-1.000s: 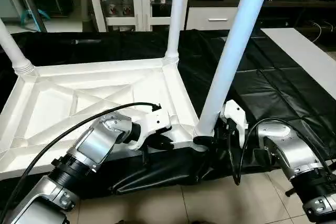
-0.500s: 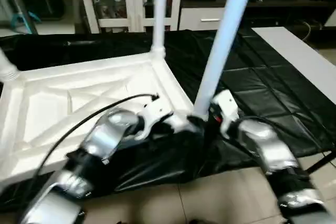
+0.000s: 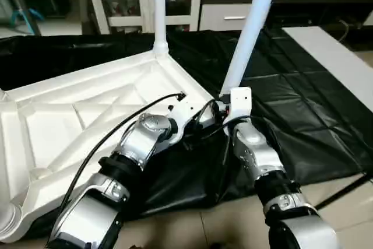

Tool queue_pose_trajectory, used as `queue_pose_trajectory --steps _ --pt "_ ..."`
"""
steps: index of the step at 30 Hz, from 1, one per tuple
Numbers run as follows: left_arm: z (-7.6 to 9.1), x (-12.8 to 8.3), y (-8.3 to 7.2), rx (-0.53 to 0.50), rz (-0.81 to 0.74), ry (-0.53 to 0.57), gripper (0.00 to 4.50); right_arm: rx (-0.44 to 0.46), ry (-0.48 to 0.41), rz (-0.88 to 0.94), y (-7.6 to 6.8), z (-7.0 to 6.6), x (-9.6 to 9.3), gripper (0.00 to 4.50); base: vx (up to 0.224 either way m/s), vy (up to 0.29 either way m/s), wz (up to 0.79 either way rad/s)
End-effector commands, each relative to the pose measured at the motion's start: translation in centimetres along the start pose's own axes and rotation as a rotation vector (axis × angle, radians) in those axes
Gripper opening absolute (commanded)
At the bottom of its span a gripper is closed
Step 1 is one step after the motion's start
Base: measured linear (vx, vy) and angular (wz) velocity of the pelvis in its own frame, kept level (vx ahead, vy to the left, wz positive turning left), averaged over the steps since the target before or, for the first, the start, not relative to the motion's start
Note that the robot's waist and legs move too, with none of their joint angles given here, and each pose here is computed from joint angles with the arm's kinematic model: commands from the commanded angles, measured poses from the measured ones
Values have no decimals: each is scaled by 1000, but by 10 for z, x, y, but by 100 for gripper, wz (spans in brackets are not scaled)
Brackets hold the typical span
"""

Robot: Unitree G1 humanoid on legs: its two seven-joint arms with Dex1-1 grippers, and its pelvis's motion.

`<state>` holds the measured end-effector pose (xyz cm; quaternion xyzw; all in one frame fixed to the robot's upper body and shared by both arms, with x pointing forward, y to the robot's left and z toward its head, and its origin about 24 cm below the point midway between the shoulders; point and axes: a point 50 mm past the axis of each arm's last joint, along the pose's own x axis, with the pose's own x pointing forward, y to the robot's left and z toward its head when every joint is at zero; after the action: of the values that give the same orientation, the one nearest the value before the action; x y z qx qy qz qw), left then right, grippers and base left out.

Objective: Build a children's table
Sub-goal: Rotate leg to tighten

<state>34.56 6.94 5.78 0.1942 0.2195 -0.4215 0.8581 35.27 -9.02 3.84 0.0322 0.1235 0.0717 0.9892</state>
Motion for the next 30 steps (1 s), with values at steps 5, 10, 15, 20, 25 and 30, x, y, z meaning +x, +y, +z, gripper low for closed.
queue_pose_trajectory --steps 5,10,15,20,25,30 --pt "-6 -2 9 2 61 20 0 -6 -48 100 10 3 -2 337 34 -20 6" --pt "-4 -5 4 34 9 -47 0 -40 -99 164 -6 20 -13 371 0 0 0" --pt "-8 -8 2 97 32 -54 0 -88 -78 296 -19 17 -34 371 0 0 0" --pt "-6 -14 5 89 54 -96 0 -120 -56 355 -32 15 -54 371 0 0 0" --pt "-6 -20 7 59 49 -122 0 -153 -39 435 -32 14 -68 371 0 0 0" --pt "-8 -21 5 57 30 -113 0 -151 -16 424 -31 11 -69 371 0 0 0"
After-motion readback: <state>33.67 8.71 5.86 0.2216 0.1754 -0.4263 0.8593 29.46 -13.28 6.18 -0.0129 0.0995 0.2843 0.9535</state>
